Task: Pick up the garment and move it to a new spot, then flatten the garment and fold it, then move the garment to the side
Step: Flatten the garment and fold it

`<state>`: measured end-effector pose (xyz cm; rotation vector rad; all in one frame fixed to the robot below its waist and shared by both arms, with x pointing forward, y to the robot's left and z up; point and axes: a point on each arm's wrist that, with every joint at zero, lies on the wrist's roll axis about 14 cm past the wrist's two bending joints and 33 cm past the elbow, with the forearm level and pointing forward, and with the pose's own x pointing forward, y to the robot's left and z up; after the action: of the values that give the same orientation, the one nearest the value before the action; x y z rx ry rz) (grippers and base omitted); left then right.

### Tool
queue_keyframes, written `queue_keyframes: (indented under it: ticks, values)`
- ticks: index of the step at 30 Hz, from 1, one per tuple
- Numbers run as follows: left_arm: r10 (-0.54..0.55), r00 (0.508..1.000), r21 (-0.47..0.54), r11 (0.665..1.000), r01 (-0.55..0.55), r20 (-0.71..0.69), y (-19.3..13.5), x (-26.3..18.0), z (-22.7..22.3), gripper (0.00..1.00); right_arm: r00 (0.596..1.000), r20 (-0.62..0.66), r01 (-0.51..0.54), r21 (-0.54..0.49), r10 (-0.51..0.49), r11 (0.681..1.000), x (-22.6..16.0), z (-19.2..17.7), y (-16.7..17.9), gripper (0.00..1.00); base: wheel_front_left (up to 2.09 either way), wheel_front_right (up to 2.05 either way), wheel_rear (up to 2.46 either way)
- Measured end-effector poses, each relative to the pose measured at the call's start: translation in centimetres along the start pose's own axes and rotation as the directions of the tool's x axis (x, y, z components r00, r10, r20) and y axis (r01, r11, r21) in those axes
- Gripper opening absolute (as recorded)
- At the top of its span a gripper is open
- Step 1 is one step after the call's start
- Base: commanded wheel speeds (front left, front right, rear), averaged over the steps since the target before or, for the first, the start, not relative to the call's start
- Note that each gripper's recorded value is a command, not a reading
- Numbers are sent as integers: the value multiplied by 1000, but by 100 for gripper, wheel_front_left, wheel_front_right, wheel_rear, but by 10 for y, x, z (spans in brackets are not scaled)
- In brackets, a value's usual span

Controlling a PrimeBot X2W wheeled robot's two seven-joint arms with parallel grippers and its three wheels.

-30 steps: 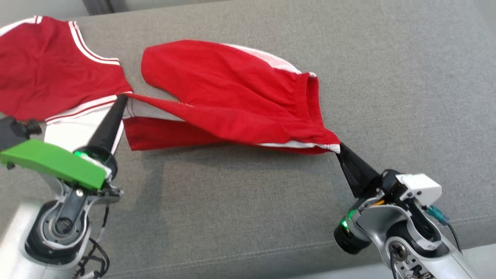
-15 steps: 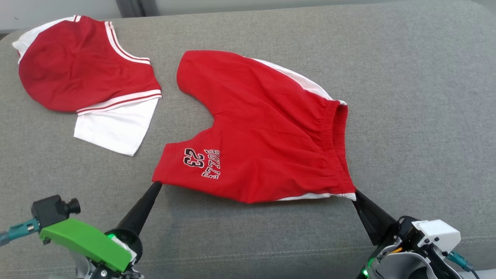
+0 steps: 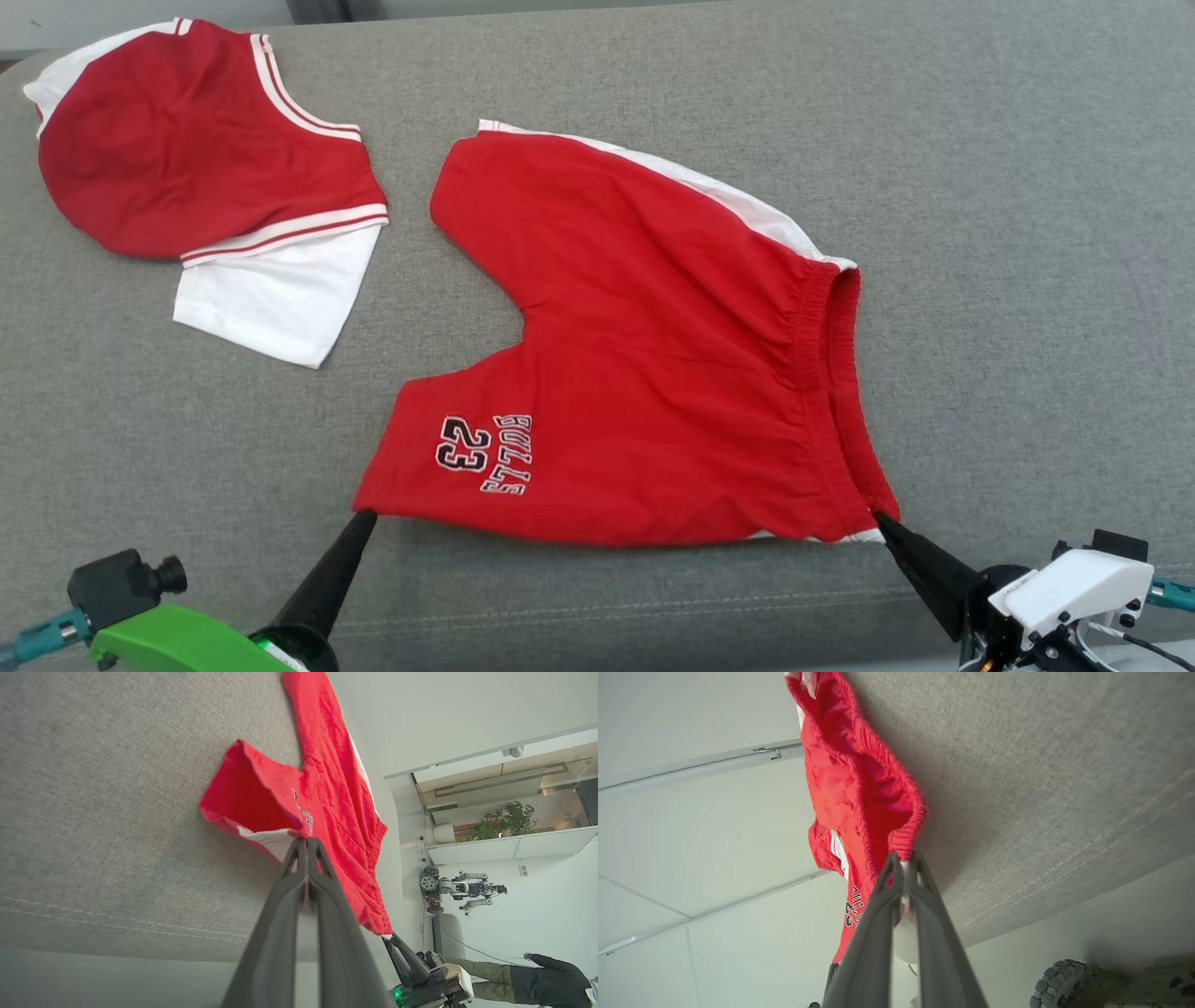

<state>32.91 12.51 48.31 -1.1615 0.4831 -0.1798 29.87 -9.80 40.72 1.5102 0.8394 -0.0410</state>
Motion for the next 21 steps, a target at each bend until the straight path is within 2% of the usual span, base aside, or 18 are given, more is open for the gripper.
queue_keyframes:
  ticks: [6,7,8,9,10,13,15,17,18,19,21]
  values:
    - [49,999,-39,998,-49,-19,15,1,-17,0,999,-37,8,-88,-11,996,-2,-9,-3,0,0,0,0]
    - [56,998,-31,998,-57,-22,18,1,-19,0,999,-34,4,-94,-7,996,-2,-9,-2,4,0,0,0]
    - [61,998,-29,998,-62,-31,19,2,-22,0,1000,-25,0,-94,-2,996,-2,-7,0,35,0,0,0]
    - [62,997,-34,997,-63,-37,20,2,-24,0,1000,-11,-2,-100,1,995,-1,-4,0,56,0,0,0]
    - [60,997,-41,997,-61,-41,19,3,-27,0,1000,-2,-3,-110,3,994,-1,-2,1,99,0,0,0]
    - [54,998,-56,997,-56,-43,17,5,-30,0,1000,8,-6,-179,7,984,-2,1,2,100,0,0,0]
    - [55,997,-56,997,-58,-44,17,6,-31,0,1000,10,0,-298,3,955,-3,7,1,100,0,0,0]
    - [56,997,-57,997,-59,-45,18,6,-31,0,1000,17,12,-409,-5,912,-6,15,0,100,0,0,0]
    - [57,998,-58,997,-59,-40,18,7,-31,0,1000,14,17,-460,-12,888,-8,17,-2,100,0,0,0]
    - [58,998,-58,996,-60,-37,18,7,-30,0,1000,7,19,-530,-18,848,-9,18,-4,100,0,0,0]
    - [61,997,-58,996,-63,-37,19,7,-31,0,1000,-10,5,-686,-16,727,-12,22,-2,100,0,0,0]
